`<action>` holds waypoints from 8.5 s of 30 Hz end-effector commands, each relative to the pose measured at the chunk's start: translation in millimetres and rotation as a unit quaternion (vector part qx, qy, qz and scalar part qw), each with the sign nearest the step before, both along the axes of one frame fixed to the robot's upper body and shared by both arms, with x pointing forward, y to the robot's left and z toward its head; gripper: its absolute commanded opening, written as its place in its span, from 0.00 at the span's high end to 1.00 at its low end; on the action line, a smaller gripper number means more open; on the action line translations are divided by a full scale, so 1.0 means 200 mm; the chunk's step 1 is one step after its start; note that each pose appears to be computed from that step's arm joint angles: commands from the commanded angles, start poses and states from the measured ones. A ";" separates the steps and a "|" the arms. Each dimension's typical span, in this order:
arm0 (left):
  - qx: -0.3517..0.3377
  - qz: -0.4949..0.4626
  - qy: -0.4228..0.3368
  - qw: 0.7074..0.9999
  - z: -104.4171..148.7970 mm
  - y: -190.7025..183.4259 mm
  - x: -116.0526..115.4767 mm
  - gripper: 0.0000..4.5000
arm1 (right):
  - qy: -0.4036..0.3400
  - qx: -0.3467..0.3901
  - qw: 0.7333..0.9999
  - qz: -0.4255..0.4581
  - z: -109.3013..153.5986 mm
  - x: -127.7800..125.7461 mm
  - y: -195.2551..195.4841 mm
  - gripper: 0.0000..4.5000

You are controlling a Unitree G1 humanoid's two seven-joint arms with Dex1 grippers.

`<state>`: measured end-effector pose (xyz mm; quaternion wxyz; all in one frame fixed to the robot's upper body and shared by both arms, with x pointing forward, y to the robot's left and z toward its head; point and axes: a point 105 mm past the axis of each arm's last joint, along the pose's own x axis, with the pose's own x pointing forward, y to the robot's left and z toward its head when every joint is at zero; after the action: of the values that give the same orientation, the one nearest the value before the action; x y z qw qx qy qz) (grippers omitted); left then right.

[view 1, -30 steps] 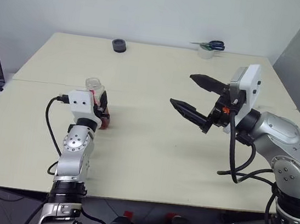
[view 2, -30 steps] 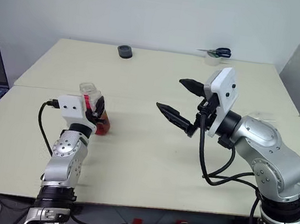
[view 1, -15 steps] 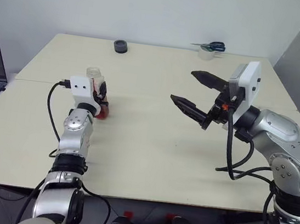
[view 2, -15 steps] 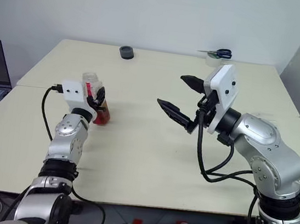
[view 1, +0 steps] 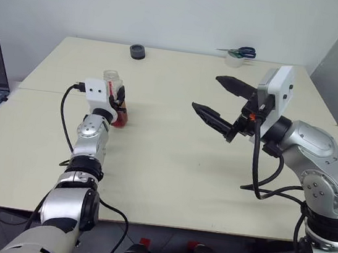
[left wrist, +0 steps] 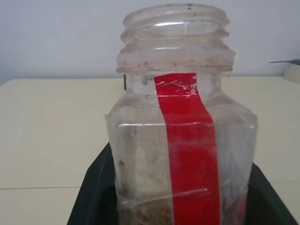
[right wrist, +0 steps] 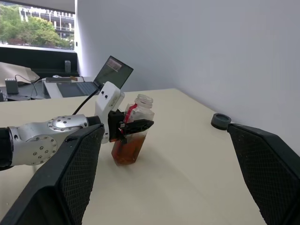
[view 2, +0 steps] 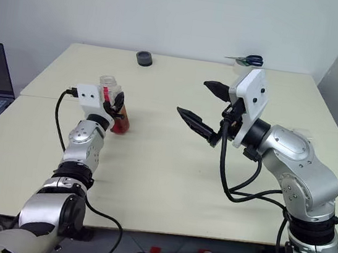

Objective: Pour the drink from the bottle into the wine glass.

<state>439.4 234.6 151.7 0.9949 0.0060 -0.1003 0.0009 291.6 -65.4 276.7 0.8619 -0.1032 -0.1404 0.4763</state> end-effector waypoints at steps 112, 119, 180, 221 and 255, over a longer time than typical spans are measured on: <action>0.080 -0.512 0.089 0.850 0.10 -0.75 -0.85 0.00 | 0.432 0.542 0.602 -0.398 -0.84 0.44 -0.80 0.00; 0.082 -0.512 0.085 0.851 0.12 -0.76 -0.85 0.00 | 0.426 0.552 0.606 -0.383 -0.83 0.60 -0.78 0.00; 0.072 -0.487 0.145 0.858 -0.04 -0.64 -1.03 0.00 | 0.193 -0.045 0.889 -0.413 -1.13 0.46 -0.49 0.95; 0.109 -0.219 0.109 0.963 -0.16 -0.25 -0.99 0.00 | 0.097 0.035 0.975 -0.195 -0.73 0.69 0.43 0.58; 0.034 -0.005 0.052 0.998 -0.11 -0.20 -0.62 0.00 | 0.015 -0.084 0.988 0.125 -0.25 -0.21 -0.18 0.00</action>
<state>314.6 192.7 115.3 0.9992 0.0285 -0.0170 -0.0213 261.4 -105.0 212.4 0.8005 -0.1512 -0.0813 0.5743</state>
